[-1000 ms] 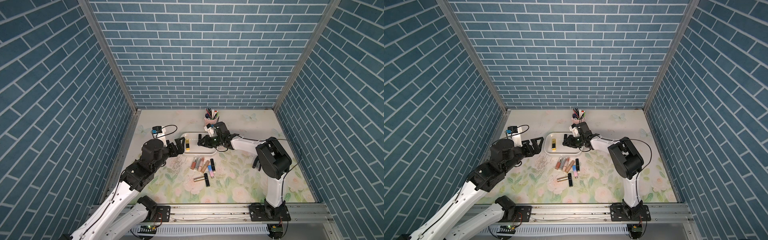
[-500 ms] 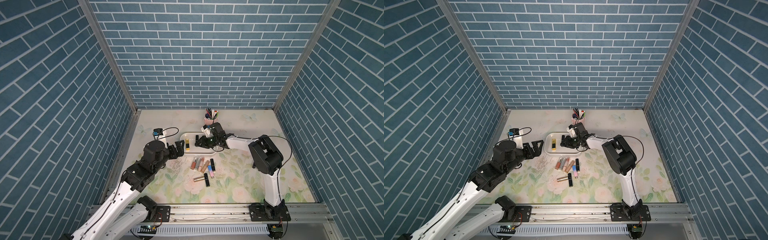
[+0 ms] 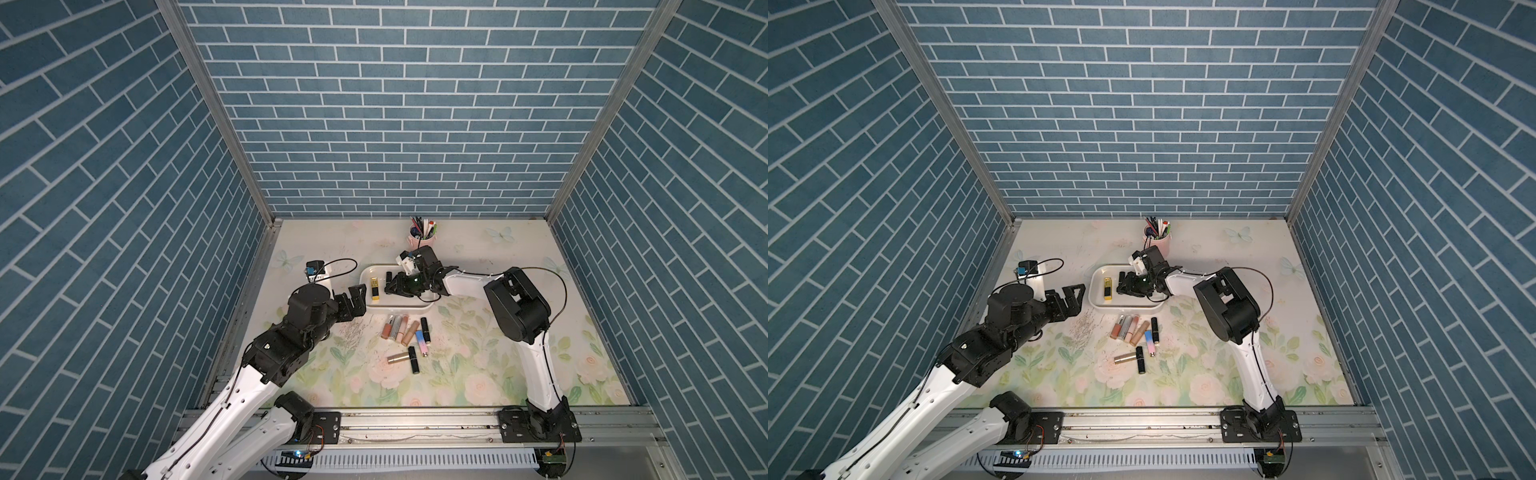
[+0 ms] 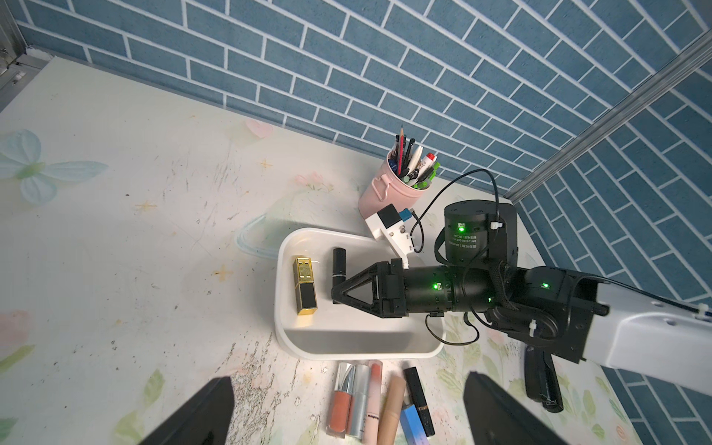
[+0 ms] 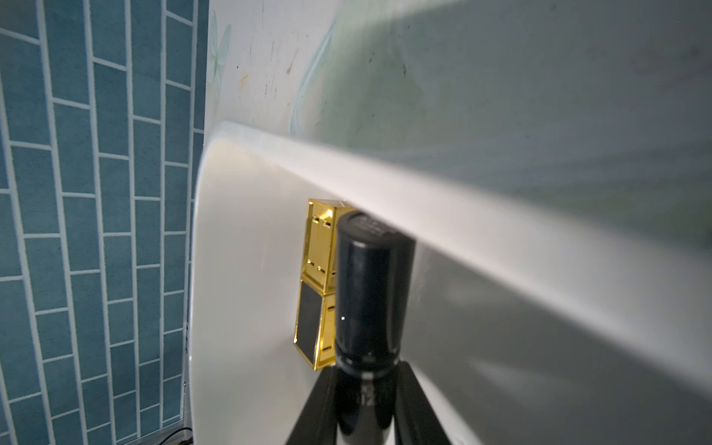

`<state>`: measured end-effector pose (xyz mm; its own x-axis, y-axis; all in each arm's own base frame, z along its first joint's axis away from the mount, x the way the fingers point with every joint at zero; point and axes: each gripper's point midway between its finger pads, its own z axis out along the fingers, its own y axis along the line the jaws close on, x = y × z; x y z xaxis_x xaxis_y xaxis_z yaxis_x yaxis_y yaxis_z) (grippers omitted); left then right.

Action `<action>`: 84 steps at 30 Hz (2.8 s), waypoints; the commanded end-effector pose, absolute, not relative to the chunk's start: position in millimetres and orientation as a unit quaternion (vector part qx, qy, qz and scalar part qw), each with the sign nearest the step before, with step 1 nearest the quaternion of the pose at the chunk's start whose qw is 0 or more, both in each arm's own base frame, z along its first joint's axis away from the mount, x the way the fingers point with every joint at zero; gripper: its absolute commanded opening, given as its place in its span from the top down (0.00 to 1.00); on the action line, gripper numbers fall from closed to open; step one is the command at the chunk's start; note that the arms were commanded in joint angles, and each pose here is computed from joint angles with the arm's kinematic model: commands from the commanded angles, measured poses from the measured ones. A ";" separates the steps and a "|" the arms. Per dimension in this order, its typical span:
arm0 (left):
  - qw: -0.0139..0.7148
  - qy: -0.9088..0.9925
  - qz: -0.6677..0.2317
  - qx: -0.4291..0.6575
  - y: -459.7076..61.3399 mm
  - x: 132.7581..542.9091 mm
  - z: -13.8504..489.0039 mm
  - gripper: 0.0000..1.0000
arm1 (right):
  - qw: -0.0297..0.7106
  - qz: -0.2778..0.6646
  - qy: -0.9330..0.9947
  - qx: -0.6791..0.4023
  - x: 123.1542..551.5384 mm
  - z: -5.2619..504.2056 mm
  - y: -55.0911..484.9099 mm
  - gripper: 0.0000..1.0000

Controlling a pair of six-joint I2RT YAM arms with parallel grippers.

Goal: Put the lipstick into the storage box
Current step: Place the lipstick in the storage box, then pick up the lipstick at the center of the board.

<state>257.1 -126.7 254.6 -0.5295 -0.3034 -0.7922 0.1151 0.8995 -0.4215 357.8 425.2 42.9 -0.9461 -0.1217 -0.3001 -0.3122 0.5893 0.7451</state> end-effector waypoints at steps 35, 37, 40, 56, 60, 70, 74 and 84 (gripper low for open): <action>0.392 0.867 -0.306 -0.013 -174.9 251.9 201.1 0.00 | 0.224 0.265 0.922 -0.169 283.1 177.1 306.2 0.36; 0.381 0.869 -0.315 -0.002 -180.3 249.1 196.1 0.00 | 0.220 0.243 0.929 -0.171 271.3 171.7 295.9 0.36; 0.368 0.871 -0.326 0.006 -185.6 245.5 188.7 0.00 | 0.212 0.214 0.938 -0.174 255.8 159.7 283.6 0.36; 0.323 0.882 -0.344 0.012 -192.7 228.6 136.9 0.00 | 0.166 0.151 0.958 -0.179 229.4 78.4 277.5 0.51; 0.325 0.883 -0.338 0.014 -192.5 230.6 136.2 0.00 | 0.161 0.155 0.958 -0.181 232.7 68.0 285.5 0.52; 0.327 0.887 -0.325 0.022 -192.0 233.6 135.5 0.00 | 0.146 0.136 0.962 -0.185 240.9 44.8 292.8 0.58; 0.324 0.889 -0.322 0.024 -191.9 233.3 132.4 0.00 | 0.143 0.133 0.963 -0.187 243.0 40.3 295.5 0.59; 0.322 0.891 -0.319 0.027 -191.7 233.2 129.4 0.00 | 0.138 0.129 0.963 -0.190 247.1 32.8 300.5 0.61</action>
<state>229.2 -189.9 122.5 -0.8081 -0.1665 -0.5651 0.2304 0.7935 -0.5632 241.5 294.8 32.1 -0.8977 -0.3214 -0.3013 -0.3912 0.8960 0.2099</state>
